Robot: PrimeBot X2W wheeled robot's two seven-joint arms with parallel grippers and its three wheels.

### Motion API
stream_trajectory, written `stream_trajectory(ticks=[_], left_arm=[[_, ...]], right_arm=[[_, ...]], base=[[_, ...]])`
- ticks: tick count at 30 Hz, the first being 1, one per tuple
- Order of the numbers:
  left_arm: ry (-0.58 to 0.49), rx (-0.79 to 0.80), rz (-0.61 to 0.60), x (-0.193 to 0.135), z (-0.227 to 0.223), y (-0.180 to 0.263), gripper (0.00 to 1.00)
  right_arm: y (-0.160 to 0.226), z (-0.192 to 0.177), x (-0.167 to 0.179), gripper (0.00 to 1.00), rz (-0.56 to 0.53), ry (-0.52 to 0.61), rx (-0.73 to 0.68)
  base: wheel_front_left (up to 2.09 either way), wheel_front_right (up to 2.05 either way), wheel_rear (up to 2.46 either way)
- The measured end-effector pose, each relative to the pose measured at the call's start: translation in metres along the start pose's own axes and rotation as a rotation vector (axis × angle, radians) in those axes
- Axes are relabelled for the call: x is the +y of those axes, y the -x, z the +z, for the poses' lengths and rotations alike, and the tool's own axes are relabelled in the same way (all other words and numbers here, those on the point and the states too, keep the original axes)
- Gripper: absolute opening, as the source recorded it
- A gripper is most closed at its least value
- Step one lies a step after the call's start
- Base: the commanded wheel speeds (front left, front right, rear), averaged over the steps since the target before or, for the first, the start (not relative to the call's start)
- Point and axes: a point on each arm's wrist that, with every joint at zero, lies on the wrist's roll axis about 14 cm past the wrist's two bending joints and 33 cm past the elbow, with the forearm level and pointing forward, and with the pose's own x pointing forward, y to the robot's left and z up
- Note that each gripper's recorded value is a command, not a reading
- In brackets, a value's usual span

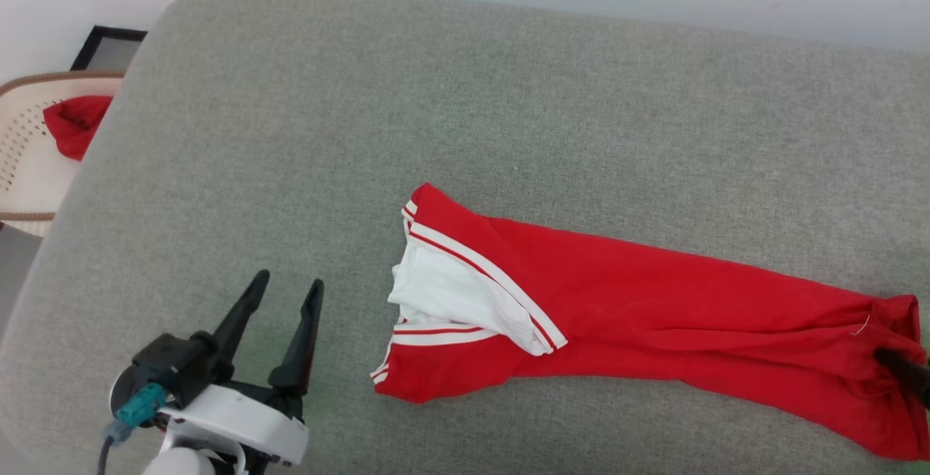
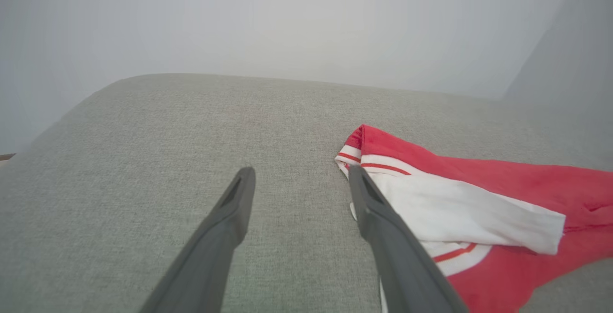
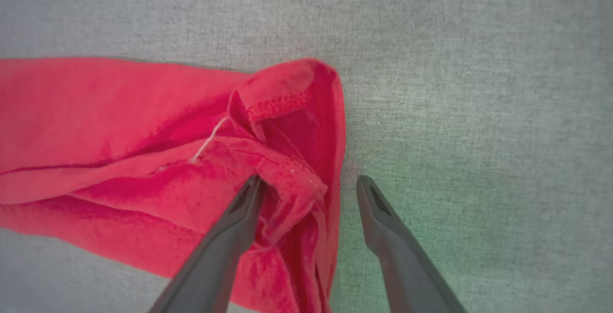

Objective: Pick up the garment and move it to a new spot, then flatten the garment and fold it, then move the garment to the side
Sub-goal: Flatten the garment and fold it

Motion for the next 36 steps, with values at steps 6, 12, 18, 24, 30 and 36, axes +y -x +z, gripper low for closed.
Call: stream_trajectory(ticks=[6,12,18,24,30,36], left_arm=[[-0.003,0.016,-0.007,-0.005,-0.007,-0.005,1.0],[-0.007,0.039,0.003,-0.002,-0.015,-0.01,1.0],[-0.005,0.056,0.002,-0.002,-0.021,-0.013,1.0],[-0.001,0.059,-0.002,-0.002,-0.022,-0.017,1.0],[0.0,0.052,-0.019,-0.004,-0.021,-0.023,1.0],[-0.004,0.059,-0.063,-0.014,-0.024,-0.034,1.0]], right_arm=[[-0.014,-0.009,0.001,1.0,-0.019,-0.017,0.083],[-0.027,-0.016,0.005,0.4,-0.026,-0.013,0.125],[-0.034,-0.017,0.015,0.0,-0.003,-0.02,0.123],[-0.034,-0.012,0.018,0.0,0.009,-0.039,0.074],[-0.027,0.001,0.008,0.0,-0.008,-0.08,-0.025],[-0.002,0.013,-0.054,0.0,-0.164,-0.132,-0.144]], base=[[0.0,0.0,0.0],[0.0,0.0,0.0],[0.0,0.0,0.0],[0.0,0.0,0.0],[0.0,0.0,0.0],[0.0,0.0,0.0]])
